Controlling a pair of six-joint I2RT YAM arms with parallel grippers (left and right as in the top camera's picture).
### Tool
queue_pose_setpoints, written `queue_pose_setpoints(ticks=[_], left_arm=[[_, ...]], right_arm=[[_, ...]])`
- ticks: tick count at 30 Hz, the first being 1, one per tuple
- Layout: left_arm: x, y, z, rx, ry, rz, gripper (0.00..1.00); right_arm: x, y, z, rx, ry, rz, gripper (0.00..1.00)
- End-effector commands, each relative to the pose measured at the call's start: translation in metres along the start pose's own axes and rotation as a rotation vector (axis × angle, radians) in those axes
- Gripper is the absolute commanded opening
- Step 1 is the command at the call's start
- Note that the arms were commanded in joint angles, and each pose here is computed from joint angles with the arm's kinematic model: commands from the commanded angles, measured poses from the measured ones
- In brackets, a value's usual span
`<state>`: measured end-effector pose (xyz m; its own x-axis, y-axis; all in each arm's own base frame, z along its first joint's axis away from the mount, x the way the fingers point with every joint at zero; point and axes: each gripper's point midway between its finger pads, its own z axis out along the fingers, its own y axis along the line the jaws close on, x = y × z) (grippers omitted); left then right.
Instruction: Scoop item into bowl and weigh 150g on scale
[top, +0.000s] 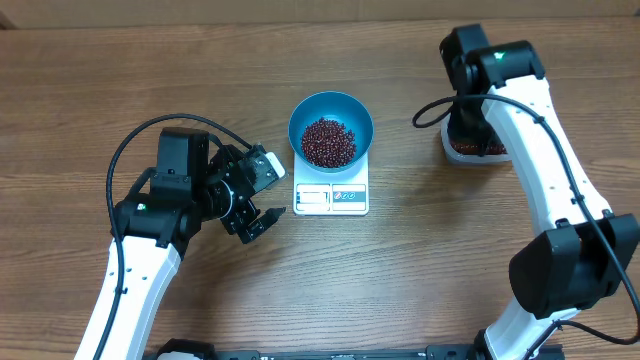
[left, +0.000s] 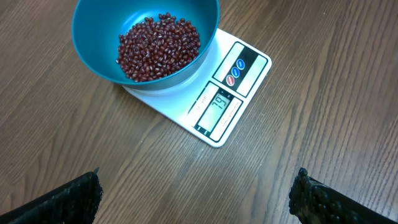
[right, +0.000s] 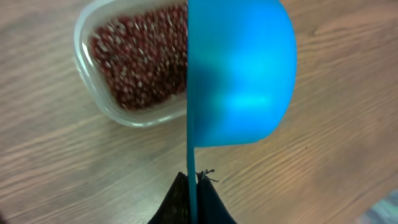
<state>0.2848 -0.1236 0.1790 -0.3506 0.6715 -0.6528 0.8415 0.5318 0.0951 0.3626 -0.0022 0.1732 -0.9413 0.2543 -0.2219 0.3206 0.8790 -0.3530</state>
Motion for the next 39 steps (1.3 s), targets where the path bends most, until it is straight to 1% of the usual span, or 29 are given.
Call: queue_pose_setpoints(ticks=[1,16,21,27,34,39], left_arm=[[0.003,0.0,0.002,0.006,0.007,0.011,0.99],[0.003,0.0,0.002,0.006,0.007,0.011,0.99],[0.003,0.0,0.002,0.006,0.007,0.011,1.0],[0.003,0.0,0.002,0.006,0.007,0.011,1.0],[0.003,0.0,0.002,0.006,0.007,0.011,0.99],[0.003,0.0,0.002,0.006,0.007,0.011,0.99]], right_arm=[[0.0,-0.003,0.001,0.014,-0.021,0.027,0.04],[-0.007,0.012,0.022,0.009,-0.03,0.031,0.04],[-0.004,0.019,0.041,0.042,0.014,0.006,0.04],[-0.006,0.015,0.055,0.115,0.022,-0.017,0.04],[-0.012,0.005,0.055,0.175,-0.007,-0.02,0.04],[-0.012,0.003,0.056,0.179,-0.005,-0.021,0.04]])
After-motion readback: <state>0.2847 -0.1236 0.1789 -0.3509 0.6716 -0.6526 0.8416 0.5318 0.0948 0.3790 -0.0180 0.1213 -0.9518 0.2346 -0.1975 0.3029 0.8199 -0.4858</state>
